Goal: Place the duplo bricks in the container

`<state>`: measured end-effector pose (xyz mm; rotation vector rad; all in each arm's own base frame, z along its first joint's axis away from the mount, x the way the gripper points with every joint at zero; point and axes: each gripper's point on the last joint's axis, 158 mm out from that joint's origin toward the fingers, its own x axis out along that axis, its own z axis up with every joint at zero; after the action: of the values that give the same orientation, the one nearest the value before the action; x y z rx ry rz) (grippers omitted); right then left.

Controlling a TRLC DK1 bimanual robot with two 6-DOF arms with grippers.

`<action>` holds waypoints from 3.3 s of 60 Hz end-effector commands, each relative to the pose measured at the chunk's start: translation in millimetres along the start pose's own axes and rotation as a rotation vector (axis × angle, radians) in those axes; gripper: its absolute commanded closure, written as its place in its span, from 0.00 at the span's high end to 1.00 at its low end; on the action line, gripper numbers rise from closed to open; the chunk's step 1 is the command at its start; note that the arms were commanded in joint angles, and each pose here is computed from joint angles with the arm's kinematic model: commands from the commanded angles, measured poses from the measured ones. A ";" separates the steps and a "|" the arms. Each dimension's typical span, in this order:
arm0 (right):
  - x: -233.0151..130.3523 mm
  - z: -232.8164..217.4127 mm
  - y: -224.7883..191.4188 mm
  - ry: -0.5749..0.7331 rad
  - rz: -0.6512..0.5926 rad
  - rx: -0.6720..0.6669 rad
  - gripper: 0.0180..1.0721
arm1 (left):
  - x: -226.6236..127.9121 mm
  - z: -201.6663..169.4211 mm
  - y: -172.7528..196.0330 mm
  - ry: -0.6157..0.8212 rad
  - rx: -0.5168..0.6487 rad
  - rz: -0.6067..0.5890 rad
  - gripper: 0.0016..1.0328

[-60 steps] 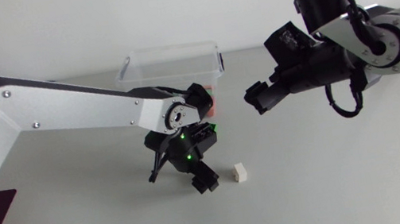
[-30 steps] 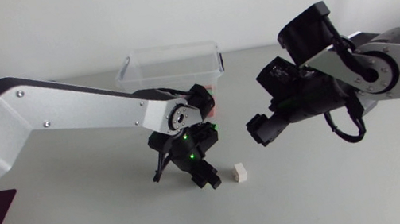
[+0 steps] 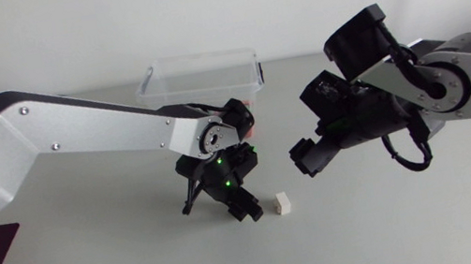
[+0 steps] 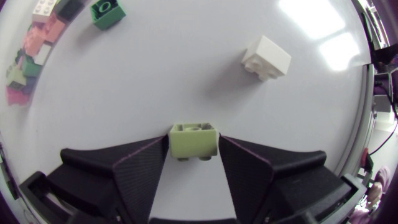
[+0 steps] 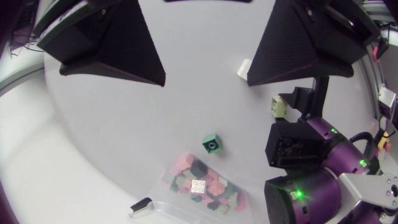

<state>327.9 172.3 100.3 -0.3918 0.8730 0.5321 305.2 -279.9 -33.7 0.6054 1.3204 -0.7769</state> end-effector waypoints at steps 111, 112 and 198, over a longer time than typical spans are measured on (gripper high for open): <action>104.8 -76.6 65.3 0.623 0.099 0.192 0.47 | -190.2 60.9 146.1 -0.494 -0.195 0.230 0.38; 105.1 -77.0 65.9 0.624 0.099 0.191 0.46 | -192.7 62.7 148.5 -0.506 -0.197 0.235 0.38; 28.7 149.9 -13.3 -0.079 0.013 0.195 0.27 | -249.7 68.9 231.7 -0.843 -0.237 0.475 0.96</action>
<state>427.1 247.7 152.5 -0.1855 0.8998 0.4720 524.4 -167.6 210.9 0.2801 0.4645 -0.4111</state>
